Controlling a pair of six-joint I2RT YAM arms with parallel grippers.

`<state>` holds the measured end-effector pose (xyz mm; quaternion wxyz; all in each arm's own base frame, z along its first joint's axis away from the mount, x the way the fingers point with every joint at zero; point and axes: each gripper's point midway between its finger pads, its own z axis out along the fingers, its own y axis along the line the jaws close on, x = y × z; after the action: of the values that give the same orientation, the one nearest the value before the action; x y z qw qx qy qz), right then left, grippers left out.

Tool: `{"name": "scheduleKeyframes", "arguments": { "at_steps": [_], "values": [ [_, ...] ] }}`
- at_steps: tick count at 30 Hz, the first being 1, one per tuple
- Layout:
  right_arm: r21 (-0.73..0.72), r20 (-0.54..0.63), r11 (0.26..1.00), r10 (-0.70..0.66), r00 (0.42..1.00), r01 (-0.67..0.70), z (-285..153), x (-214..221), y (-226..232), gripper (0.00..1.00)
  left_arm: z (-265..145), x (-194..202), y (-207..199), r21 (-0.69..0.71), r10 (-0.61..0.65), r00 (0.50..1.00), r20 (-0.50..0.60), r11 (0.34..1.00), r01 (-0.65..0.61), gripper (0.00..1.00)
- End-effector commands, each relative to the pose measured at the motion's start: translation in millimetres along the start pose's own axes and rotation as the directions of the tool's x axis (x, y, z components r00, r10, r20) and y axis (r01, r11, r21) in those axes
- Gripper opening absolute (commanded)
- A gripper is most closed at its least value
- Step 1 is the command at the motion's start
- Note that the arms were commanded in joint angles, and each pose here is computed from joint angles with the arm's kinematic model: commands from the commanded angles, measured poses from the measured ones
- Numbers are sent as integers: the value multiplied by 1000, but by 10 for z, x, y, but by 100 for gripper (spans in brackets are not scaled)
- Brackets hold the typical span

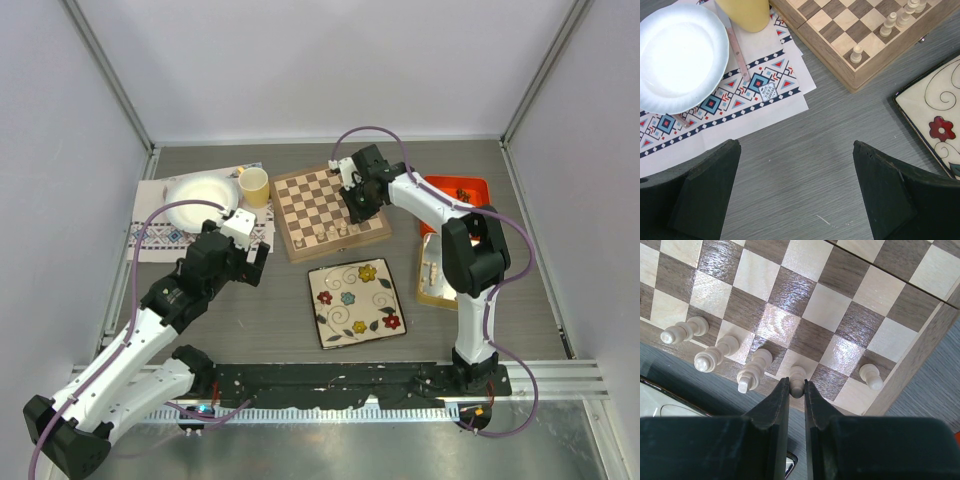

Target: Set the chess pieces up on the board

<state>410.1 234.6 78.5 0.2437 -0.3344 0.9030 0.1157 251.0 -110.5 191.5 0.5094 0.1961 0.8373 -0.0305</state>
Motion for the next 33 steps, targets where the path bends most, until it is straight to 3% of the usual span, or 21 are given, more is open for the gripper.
{"name": "scheduleKeyframes", "arguments": {
  "at_steps": [1,33],
  "values": [
    [12,46,1000,-20,999,20,-5,-167,3,12,2,-123,32,-15,-2,999,52,1000,2,99],
    [-4,40,1000,-27,999,28,-41,-113,62,29,-4,-132,32,-15,-2,998,55,1000,3,99]
  ]
}}
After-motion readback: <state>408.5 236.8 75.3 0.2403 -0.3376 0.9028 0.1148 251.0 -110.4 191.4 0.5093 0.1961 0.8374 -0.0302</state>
